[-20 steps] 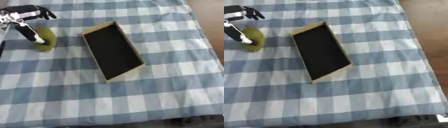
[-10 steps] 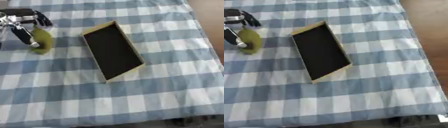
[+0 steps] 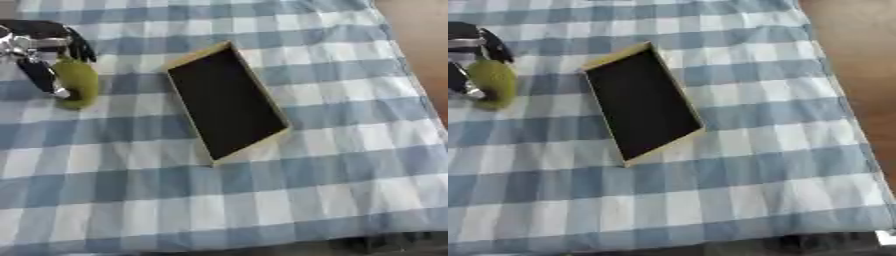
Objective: Pick up objects on the table and place them in the box.
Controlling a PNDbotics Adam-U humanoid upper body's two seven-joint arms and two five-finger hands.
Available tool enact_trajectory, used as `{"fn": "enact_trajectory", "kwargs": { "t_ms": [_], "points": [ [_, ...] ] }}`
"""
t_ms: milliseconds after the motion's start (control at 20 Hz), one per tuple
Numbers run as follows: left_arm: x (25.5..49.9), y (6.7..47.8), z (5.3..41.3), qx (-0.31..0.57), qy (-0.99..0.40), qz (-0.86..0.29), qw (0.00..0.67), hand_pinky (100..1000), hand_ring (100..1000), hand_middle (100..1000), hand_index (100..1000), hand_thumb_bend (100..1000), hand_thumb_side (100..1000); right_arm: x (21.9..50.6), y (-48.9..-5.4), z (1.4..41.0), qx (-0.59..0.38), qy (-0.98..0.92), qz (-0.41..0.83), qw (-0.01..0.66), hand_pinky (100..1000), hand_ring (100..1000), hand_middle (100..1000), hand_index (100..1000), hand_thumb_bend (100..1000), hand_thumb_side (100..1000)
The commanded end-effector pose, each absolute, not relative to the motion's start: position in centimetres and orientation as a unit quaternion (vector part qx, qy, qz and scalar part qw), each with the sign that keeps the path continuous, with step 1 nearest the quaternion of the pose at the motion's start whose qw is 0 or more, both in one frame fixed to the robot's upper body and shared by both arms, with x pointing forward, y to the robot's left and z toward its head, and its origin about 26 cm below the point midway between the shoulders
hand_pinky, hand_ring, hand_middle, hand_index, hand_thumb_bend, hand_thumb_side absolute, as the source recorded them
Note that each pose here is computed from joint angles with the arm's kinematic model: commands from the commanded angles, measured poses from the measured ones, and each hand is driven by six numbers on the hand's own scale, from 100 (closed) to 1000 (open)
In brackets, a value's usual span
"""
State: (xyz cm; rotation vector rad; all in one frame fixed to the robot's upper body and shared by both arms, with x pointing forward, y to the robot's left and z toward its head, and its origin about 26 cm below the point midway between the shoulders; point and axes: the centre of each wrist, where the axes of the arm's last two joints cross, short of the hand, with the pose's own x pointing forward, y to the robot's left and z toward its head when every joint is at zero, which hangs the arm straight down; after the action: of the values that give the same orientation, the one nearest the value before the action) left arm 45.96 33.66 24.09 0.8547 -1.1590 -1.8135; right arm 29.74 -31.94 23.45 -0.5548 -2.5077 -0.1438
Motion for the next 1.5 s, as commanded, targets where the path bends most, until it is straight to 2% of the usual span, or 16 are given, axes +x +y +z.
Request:
{"fn": "enact_trajectory", "kwargs": {
  "t_ms": [50, 250, 450, 550, 900, 1200, 1500],
  "points": [
    [45.3, 34.4, 26.1, 0.365, -0.472, -0.702, 0.388, 479, 500, 454, 586, 379, 100, 29.4, -32.2, 24.2, -0.210, -0.939, -0.051, 0.268, 786, 649, 611, 665, 100, 608],
    [44.8, 33.9, 27.1, 0.383, -0.498, -0.684, 0.371, 433, 452, 393, 521, 378, 100, 29.4, -32.2, 24.2, -0.211, -0.939, -0.053, 0.267, 787, 650, 611, 665, 100, 608],
    [44.2, 32.6, 28.6, 0.394, -0.537, -0.668, 0.331, 423, 435, 383, 503, 378, 100, 29.4, -32.2, 24.2, -0.211, -0.939, -0.054, 0.267, 786, 650, 611, 665, 100, 606],
    [43.7, 31.2, 29.7, 0.396, -0.564, -0.661, 0.298, 405, 416, 370, 487, 372, 100, 29.4, -32.2, 24.2, -0.211, -0.939, -0.055, 0.267, 786, 650, 611, 665, 100, 605],
    [42.1, 23.3, 32.3, 0.373, -0.641, -0.649, 0.170, 396, 455, 386, 469, 348, 100, 29.4, -32.1, 24.4, -0.207, -0.940, -0.055, 0.264, 786, 649, 610, 665, 100, 598],
    [41.6, 16.6, 31.9, 0.322, -0.672, -0.657, 0.116, 397, 453, 388, 465, 321, 100, 29.5, -32.1, 24.5, -0.205, -0.942, -0.058, 0.260, 785, 648, 609, 665, 100, 595],
    [41.8, 13.3, 30.7, 0.280, -0.684, -0.665, 0.107, 400, 456, 399, 471, 293, 100, 29.5, -32.1, 24.5, -0.204, -0.942, -0.060, 0.260, 785, 648, 609, 665, 100, 596]
  ]
}}
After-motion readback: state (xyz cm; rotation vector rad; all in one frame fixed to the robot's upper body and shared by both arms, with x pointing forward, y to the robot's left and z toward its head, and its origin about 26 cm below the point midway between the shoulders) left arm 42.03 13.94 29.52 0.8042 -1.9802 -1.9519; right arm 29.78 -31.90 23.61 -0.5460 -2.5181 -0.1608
